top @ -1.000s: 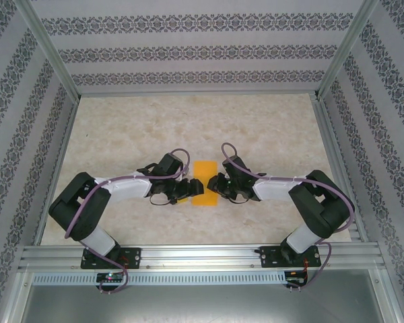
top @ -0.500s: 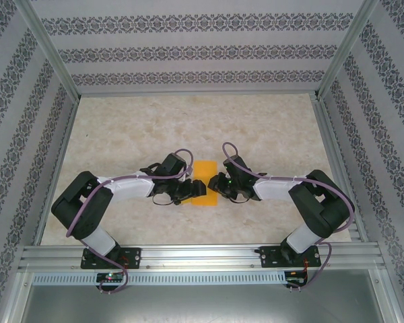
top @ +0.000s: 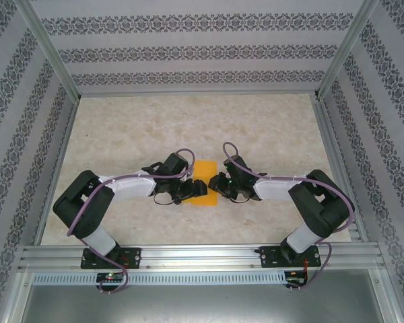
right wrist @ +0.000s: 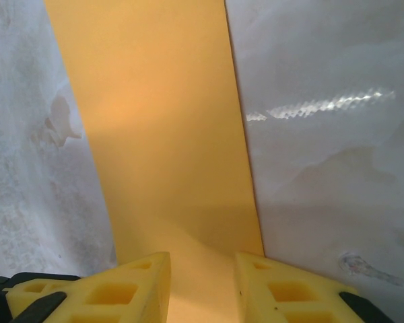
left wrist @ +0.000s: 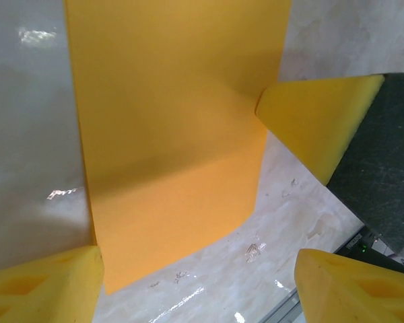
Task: Fold a paper plane with a square sheet of paper (pick it up from the middle)
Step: Fold the triangle a second time at the center of the table.
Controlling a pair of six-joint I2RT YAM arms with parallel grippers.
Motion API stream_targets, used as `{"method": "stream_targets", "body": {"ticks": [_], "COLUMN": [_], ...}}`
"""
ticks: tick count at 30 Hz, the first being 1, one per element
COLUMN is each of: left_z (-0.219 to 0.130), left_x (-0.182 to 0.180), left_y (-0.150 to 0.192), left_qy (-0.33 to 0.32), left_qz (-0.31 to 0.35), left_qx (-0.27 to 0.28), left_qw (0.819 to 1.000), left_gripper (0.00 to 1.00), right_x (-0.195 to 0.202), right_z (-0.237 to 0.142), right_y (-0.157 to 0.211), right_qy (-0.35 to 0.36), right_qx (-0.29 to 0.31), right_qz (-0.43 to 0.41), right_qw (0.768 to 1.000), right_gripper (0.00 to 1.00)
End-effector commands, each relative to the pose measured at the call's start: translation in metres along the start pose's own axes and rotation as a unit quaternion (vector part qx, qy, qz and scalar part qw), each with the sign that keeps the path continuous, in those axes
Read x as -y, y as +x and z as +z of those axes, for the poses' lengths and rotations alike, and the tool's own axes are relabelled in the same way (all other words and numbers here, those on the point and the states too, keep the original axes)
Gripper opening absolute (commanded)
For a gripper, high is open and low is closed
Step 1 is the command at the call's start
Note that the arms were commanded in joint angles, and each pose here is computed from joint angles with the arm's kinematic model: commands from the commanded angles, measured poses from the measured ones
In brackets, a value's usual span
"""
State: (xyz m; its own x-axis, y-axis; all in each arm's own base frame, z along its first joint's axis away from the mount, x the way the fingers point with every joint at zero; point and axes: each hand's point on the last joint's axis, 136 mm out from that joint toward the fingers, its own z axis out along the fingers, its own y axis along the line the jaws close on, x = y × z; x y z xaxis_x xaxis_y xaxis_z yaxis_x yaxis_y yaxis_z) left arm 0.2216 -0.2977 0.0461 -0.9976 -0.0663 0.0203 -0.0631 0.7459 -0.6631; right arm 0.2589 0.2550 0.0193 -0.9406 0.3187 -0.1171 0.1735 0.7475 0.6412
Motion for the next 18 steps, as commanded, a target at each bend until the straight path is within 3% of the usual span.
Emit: {"method": "stream_targets", "body": {"ticks": [1, 18], "left_z": [0.000, -0.002], "left_x": [0.005, -0.006], "left_y": [0.000, 0.000], "left_qy": [-0.007, -0.042], "left_qz": [0.009, 0.008], "left_qx": [0.001, 0.006], "left_qw": [1.000, 0.999], "left_gripper": [0.76, 0.77], "right_x": [0.016, 0.020], "right_z": [0.005, 0.009], "right_y": [0.002, 0.003], "right_qy": [0.017, 0.021], "right_qx": [-0.003, -0.009], "right_qz": [0.012, 0.016], "right_qw": [1.000, 1.000], "right_gripper": [0.31, 0.31]}}
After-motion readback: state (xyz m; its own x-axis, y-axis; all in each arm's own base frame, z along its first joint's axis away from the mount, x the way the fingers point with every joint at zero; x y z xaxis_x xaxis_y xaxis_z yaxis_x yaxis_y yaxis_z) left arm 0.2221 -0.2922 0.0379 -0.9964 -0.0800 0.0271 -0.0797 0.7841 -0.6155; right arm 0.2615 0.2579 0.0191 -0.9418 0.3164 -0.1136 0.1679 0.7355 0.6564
